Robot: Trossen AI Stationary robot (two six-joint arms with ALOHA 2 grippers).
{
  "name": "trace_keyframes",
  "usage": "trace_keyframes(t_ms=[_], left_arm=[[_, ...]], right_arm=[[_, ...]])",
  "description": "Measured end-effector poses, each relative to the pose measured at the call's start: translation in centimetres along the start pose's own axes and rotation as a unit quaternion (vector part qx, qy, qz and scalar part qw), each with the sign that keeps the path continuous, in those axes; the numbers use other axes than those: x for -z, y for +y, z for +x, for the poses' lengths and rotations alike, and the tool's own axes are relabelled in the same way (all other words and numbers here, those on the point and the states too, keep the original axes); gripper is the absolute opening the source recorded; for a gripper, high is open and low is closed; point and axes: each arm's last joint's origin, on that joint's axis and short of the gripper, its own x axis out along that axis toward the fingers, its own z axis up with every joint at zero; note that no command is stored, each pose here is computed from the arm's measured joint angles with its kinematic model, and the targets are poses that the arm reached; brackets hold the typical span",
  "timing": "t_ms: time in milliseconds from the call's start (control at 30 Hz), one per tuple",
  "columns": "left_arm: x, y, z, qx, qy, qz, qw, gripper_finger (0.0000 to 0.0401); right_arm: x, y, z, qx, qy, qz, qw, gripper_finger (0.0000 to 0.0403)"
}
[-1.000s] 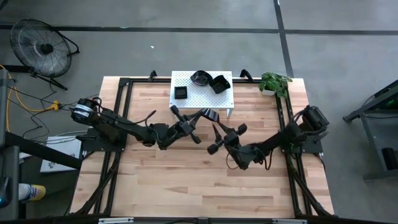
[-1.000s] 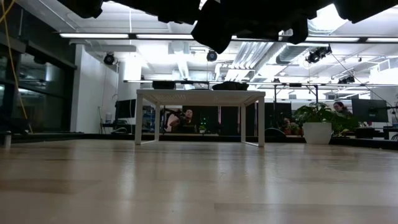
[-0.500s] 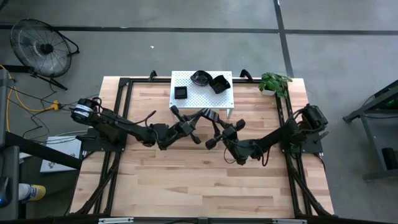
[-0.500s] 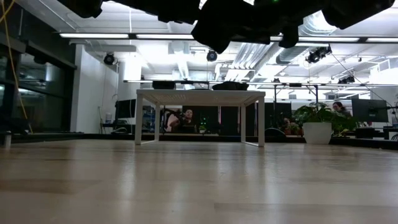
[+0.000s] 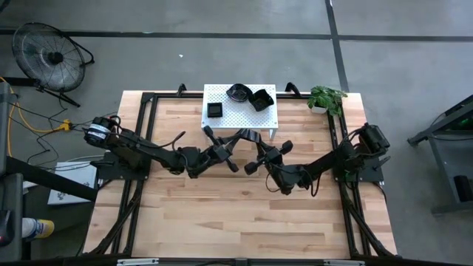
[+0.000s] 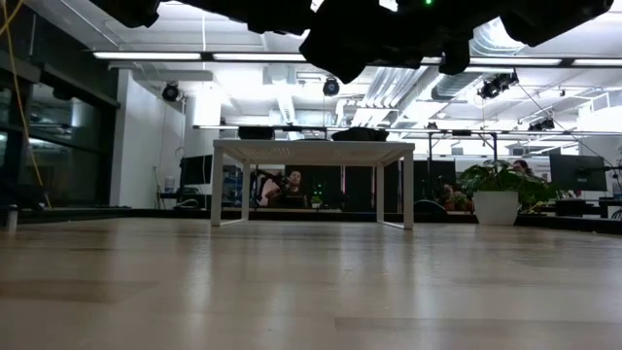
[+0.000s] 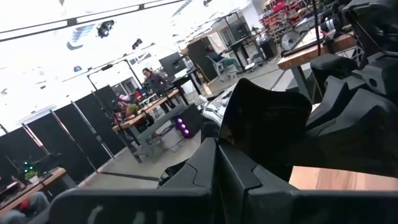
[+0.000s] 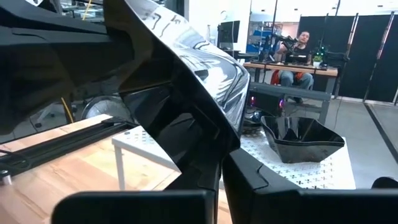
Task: Pick & Place Mini shaped plates
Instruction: Stack the black distorted square plate on top of the black distorted square plate on the shelf
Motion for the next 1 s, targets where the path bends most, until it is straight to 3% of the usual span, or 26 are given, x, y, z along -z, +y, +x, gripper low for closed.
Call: trace_keyframes(t_ms=[567,1000], left_arm=[[0.1,-0.1,0.0,0.007,0.0,0.013,1.0,0.001],[0.2,-0.1,0.0,0.003,0.008,0.04,0.999,0.0129]], right_arm=[[0.0,0.0,0.2,-0.004,-0.001,-0.001,1.0,0.0001],[-1.0,-0.3,0.0,0.0,-0.008,-0.034,0.999,0.0]])
